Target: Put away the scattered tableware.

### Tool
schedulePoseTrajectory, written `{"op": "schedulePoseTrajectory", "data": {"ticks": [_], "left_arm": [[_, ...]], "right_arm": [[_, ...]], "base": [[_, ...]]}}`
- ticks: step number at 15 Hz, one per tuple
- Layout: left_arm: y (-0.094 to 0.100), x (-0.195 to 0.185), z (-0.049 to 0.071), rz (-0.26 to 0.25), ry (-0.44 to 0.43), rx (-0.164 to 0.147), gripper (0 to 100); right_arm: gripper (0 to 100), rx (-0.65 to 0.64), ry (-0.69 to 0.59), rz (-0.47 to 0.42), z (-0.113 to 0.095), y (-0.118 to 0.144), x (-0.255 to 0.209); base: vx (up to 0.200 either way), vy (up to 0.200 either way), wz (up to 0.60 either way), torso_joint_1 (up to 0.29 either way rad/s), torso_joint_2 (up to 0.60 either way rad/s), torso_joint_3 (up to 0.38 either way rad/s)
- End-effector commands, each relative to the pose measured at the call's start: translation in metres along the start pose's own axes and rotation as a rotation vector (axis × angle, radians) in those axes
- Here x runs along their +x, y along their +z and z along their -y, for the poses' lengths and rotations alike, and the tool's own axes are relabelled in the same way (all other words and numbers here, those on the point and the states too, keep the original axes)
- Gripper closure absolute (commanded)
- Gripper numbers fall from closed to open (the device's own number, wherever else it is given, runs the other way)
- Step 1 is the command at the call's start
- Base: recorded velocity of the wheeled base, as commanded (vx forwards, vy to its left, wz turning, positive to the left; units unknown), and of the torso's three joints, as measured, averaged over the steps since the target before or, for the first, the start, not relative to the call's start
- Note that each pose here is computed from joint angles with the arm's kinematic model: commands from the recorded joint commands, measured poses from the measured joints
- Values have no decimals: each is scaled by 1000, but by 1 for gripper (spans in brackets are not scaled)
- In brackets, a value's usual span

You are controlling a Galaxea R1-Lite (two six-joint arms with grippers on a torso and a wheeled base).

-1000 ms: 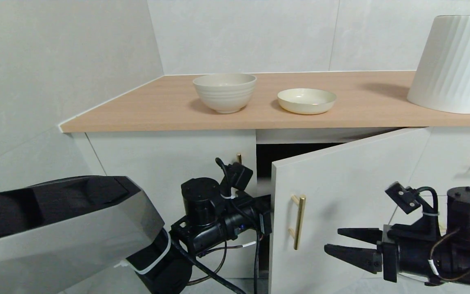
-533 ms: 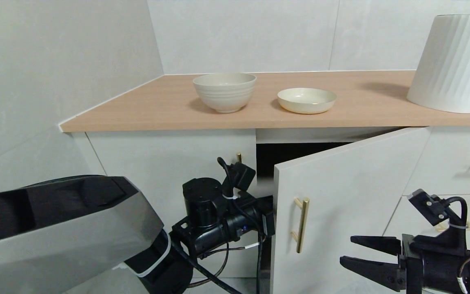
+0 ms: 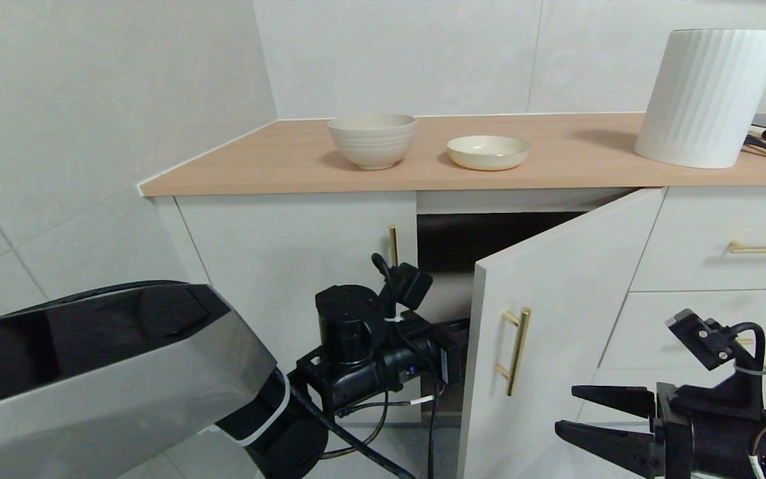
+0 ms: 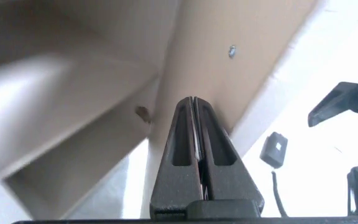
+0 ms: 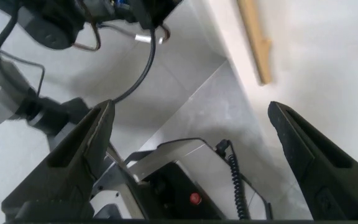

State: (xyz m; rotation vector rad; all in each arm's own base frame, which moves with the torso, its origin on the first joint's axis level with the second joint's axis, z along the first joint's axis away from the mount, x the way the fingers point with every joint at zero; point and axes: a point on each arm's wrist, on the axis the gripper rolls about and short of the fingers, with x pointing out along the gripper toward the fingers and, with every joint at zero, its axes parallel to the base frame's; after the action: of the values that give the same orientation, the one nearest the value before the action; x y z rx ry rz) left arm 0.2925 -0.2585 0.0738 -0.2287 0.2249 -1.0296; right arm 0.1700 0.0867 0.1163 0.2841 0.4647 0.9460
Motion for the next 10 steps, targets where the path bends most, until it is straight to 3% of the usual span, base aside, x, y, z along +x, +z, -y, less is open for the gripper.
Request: {"op": "schedulePoseTrajectory", "data": {"ticks": [1,5,10], "left_arm": [[-1,6,-3,-8,6,-4,100],[1,10,-1,-15,4,-27,100],[8,20,-1,-23,3,-35,100]], "right_arm": [[0,-7,7,6,-3,0,-2],[0,-19,20,16,-7,1,-5],[0,-25,39,6,-11,-1,-4]], "base": [[0,0,0,0,0,0],[0,0,0,0,0,0],[-200,0,0,6,2,1]]}}
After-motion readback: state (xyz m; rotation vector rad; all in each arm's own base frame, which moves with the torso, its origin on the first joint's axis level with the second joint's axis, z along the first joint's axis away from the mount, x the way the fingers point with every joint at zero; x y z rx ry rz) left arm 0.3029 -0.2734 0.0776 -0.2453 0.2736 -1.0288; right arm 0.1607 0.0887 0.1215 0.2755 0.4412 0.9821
